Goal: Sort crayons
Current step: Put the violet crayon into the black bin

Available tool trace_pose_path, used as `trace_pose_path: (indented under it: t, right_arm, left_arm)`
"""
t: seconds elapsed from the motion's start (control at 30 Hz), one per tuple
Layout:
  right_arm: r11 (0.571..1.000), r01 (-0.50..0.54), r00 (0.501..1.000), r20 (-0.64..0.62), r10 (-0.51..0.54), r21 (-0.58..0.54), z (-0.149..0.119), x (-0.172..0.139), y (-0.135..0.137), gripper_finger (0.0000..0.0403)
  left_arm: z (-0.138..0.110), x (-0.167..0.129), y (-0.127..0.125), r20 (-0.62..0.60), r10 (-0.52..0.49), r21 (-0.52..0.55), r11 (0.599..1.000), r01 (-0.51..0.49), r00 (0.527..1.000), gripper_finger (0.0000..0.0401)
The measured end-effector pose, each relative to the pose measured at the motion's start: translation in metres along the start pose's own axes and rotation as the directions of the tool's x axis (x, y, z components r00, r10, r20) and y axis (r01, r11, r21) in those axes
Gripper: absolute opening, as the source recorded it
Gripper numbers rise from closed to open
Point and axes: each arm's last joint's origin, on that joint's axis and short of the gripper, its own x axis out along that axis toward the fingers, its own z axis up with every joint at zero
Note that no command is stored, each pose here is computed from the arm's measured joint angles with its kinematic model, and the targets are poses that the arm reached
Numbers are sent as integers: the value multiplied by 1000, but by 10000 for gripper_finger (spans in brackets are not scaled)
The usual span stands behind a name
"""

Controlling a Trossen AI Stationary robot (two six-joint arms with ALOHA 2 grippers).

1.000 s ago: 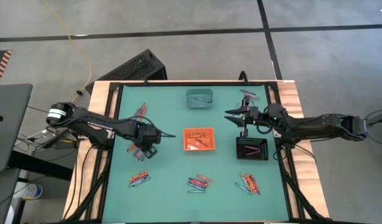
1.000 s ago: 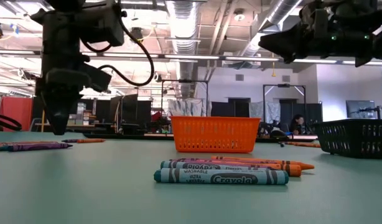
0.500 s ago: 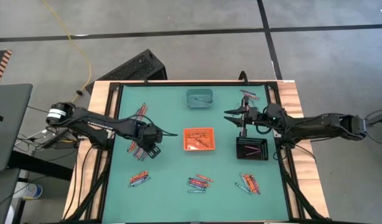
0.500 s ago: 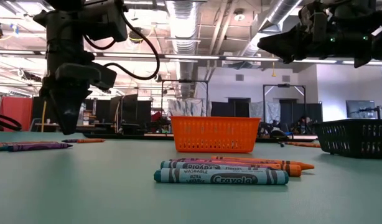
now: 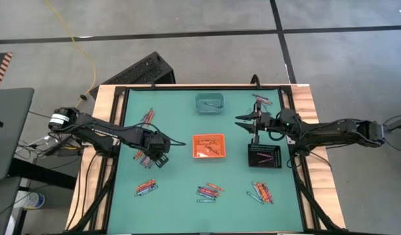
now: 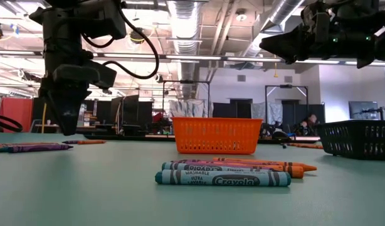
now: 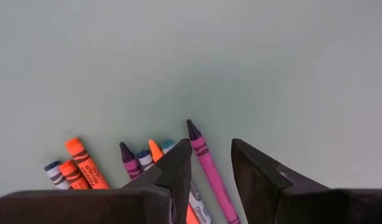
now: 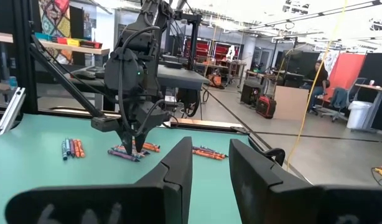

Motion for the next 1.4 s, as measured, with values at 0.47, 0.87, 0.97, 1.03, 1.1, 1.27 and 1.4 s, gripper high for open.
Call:
trace_pose_path:
  t: [0.47,0.87,0.97,1.03,1.1,1.27,1.4]
  right_arm:
    - [1000,0,1000,0,0,0,0,0,0,107]
    - [1000,1,1000,1,-1,0,0,0,0,107]
    - [1000,1,1000,1,-1,0,0,0,0,107]
    - [1000,1,1000,1,-1,0,0,0,0,107]
    - [1000,1,1000,1,-1,0,0,0,0,107]
    - [1000,1,1000,4,-1,-1,0,0,0,107]
    - [1000,1,1000,7,-1,-1,1,0,0,107]
  left_arm:
    - [-12,26,15,11,-42,-25,999,43,999,103]
    - [-14,28,15,19,-35,97,995,33,999,59]
    - [-14,28,16,33,-23,95,995,20,999,22]
    - [-14,28,16,41,-20,91,996,16,999,9]
    - [-13,28,15,49,-23,89,996,18,999,10]
    - [-3,21,7,104,-40,128,991,26,994,19]
    - [19,4,-8,209,-125,180,980,88,970,19]
